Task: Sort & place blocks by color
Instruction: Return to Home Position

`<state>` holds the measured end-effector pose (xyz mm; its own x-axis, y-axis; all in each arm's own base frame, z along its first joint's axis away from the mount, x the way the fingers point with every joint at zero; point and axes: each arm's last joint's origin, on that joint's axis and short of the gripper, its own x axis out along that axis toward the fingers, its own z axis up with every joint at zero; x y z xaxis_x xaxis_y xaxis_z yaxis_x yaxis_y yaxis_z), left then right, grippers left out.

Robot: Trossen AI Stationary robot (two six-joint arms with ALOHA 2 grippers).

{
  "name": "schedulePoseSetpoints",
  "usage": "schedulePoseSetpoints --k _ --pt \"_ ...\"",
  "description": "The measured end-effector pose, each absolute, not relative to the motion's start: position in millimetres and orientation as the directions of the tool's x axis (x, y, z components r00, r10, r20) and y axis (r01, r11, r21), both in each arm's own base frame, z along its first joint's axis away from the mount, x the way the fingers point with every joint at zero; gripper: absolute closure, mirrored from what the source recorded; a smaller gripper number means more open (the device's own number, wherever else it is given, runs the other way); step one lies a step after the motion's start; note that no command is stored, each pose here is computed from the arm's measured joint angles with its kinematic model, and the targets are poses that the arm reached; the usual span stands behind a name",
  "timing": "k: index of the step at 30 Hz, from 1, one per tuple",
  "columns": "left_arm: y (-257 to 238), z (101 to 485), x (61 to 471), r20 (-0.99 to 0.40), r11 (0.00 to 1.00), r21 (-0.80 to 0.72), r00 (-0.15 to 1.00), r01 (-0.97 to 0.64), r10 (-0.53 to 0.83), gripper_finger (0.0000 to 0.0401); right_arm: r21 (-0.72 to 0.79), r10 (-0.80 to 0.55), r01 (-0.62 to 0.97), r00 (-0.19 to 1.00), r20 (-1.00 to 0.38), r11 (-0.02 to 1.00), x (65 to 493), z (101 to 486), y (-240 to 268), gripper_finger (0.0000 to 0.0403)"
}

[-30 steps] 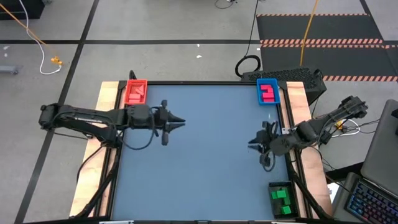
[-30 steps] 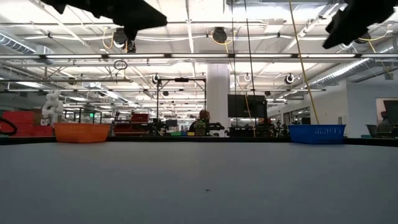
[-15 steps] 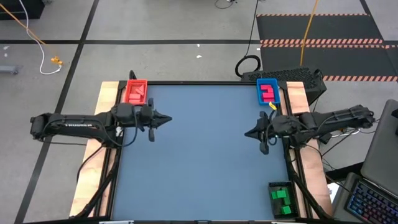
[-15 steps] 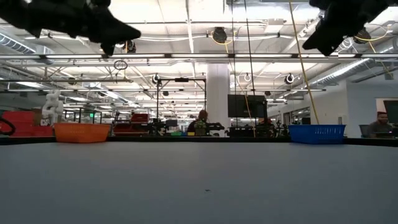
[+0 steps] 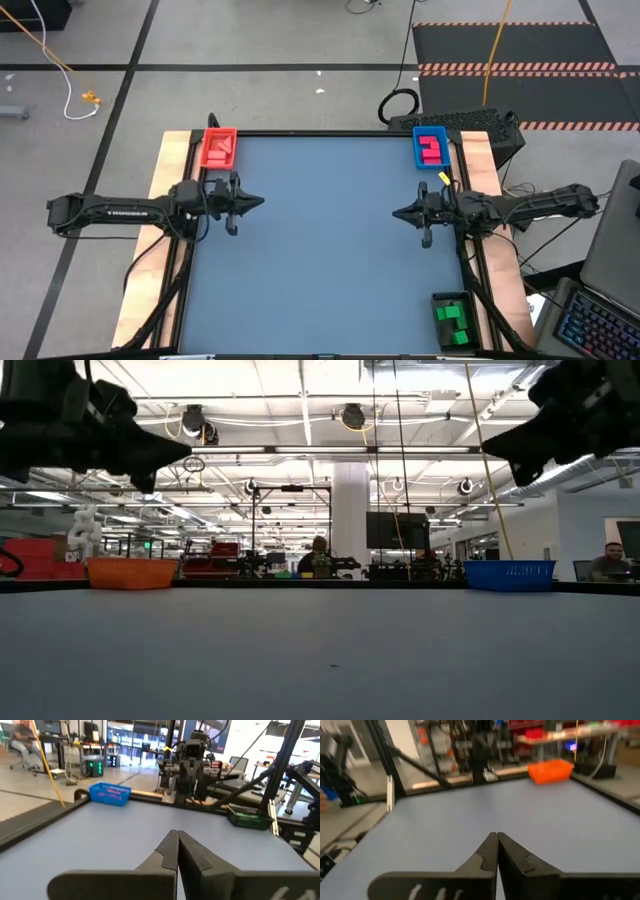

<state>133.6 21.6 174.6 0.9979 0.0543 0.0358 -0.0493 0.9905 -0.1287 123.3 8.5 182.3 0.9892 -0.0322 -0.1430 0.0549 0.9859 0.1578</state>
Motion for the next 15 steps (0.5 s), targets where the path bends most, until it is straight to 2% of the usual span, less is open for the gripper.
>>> schedulePoseSetpoints --k 3,6,8,15 --pt "18.5 170.2 131.8 0.037 0.991 -0.132 0.999 -0.029 0.034 0.0399 0.154 -0.053 0.068 0.993 -0.101 0.986 119.3 162.8 7.5 0.0402" --pt "14.3 171.3 132.2 0.048 0.994 -0.110 0.999 0.003 0.002 0.0399 0.176 -0.091 0.098 0.995 -0.045 0.980 118.8 166.0 6.3 0.0402" --pt "12.7 170.9 132.4 0.044 0.995 -0.099 0.999 0.007 -0.003 0.0399 0.165 -0.110 0.126 0.989 -0.103 0.978 118.3 160.4 5.8 0.0403" --pt "16.4 169.5 132.1 0.029 0.993 -0.107 0.999 -0.039 0.042 0.0399 0.121 -0.067 0.071 0.997 -0.033 0.990 118.6 167.2 7.0 0.0403"
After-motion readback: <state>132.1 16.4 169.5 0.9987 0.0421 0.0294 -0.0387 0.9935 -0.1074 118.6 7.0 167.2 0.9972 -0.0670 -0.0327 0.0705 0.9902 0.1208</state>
